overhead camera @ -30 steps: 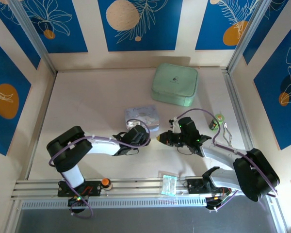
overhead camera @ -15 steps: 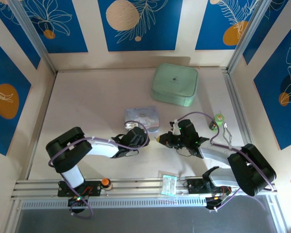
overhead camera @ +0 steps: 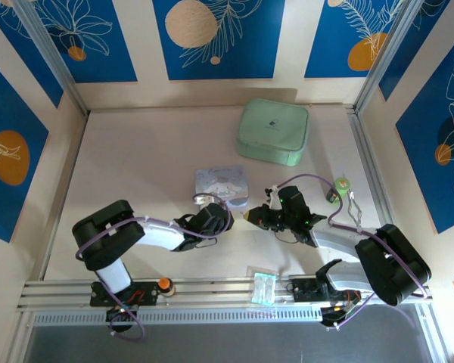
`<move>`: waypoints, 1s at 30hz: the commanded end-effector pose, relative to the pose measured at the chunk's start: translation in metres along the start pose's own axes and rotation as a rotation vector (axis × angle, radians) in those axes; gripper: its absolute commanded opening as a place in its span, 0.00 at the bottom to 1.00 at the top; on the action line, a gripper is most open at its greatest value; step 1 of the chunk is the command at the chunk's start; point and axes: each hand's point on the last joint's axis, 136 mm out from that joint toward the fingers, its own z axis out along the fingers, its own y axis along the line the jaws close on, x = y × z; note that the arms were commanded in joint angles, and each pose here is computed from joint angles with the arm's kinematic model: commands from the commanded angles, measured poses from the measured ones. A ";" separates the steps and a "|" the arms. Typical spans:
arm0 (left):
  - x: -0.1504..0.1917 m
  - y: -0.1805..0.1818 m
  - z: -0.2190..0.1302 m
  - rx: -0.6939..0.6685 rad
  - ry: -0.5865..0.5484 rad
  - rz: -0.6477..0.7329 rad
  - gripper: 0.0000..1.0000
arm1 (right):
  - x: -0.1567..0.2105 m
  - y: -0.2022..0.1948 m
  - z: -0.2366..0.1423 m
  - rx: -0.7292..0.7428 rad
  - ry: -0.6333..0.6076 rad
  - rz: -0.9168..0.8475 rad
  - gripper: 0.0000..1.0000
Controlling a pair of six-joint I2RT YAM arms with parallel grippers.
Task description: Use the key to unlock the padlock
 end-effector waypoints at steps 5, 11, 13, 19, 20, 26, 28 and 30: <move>0.011 -0.002 0.001 0.016 0.049 -0.085 0.14 | 0.008 0.004 -0.002 -0.054 0.034 0.085 0.03; 0.011 -0.014 0.000 0.109 0.057 -0.267 0.07 | 0.017 0.007 -0.002 -0.089 0.087 0.228 0.02; 0.009 -0.016 -0.001 0.134 0.054 -0.331 0.06 | 0.021 0.008 0.000 -0.094 0.117 0.258 0.02; 0.006 -0.015 0.000 0.160 0.045 -0.436 0.04 | 0.025 0.007 0.005 -0.142 0.144 0.282 0.02; 0.006 -0.014 0.000 0.165 0.042 -0.449 0.04 | 0.026 0.006 0.005 -0.141 0.148 0.283 0.02; 0.003 -0.011 -0.001 0.156 0.028 -0.478 0.02 | 0.023 0.005 0.003 -0.151 0.135 0.289 0.02; 0.002 -0.013 0.000 0.176 0.029 -0.504 0.01 | 0.023 0.005 0.002 -0.158 0.139 0.296 0.02; 0.002 -0.016 0.002 0.186 0.032 -0.520 0.01 | 0.022 0.006 0.001 -0.170 0.138 0.312 0.02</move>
